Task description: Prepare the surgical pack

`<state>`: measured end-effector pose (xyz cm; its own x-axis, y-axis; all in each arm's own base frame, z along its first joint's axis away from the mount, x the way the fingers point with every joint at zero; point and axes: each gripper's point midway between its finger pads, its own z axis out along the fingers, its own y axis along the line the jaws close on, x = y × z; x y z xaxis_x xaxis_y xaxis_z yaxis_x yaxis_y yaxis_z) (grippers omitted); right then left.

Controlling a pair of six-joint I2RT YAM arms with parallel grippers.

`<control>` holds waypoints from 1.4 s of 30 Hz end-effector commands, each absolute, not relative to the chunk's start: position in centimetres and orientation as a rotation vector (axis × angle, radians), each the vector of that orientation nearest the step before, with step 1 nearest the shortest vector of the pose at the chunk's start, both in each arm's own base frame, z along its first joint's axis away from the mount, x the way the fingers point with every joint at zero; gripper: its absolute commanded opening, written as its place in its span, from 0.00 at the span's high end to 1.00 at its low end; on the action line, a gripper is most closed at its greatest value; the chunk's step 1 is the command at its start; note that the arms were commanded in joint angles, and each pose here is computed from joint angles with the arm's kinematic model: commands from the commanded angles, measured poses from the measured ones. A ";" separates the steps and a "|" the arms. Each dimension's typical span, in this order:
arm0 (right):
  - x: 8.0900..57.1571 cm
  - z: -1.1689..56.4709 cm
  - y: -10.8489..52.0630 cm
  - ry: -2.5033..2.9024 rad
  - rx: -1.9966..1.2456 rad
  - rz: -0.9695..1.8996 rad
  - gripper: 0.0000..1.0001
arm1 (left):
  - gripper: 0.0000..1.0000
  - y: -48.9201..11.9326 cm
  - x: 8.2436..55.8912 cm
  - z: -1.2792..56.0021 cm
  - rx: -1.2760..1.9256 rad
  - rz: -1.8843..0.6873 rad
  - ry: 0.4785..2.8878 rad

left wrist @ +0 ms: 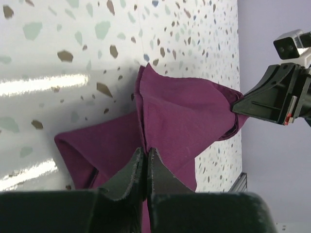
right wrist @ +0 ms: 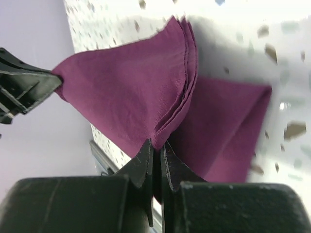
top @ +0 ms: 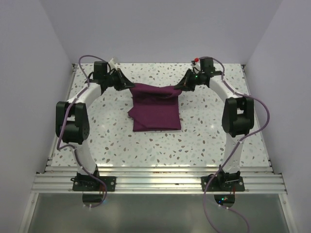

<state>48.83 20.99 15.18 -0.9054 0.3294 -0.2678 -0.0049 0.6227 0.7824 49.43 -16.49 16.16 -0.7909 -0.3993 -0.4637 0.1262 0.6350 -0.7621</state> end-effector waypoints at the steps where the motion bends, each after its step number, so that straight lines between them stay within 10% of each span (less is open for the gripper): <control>1: 45.0 16.9 20.6 2.479 0.178 1.211 1.00 | 1.00 -17.0 45.8 18.2 -0.098 -1.094 2.246; 23: 35.1 8.4 19.0 2.743 0.123 1.114 0.96 | 0.96 -18.4 33.2 8.0 -0.151 -1.052 2.524; 31: 36.0 10.8 18.4 2.700 0.025 1.023 0.45 | 0.49 -17.4 32.7 8.8 -0.127 -0.970 2.516; 38: 41.9 16.9 21.6 2.390 -0.151 0.992 0.01 | 0.43 -16.8 33.7 12.9 -0.017 -0.900 2.423; 42: 43.9 16.6 26.1 2.356 -0.330 1.042 0.01 | 0.42 -16.0 34.2 14.3 -0.004 -0.840 2.382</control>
<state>41.09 22.48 14.51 -0.9012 0.0627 -0.4289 -0.2550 0.7234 0.6416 33.11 -16.91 11.84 -0.8673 -0.2166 -0.4482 0.1314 0.7689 -0.6258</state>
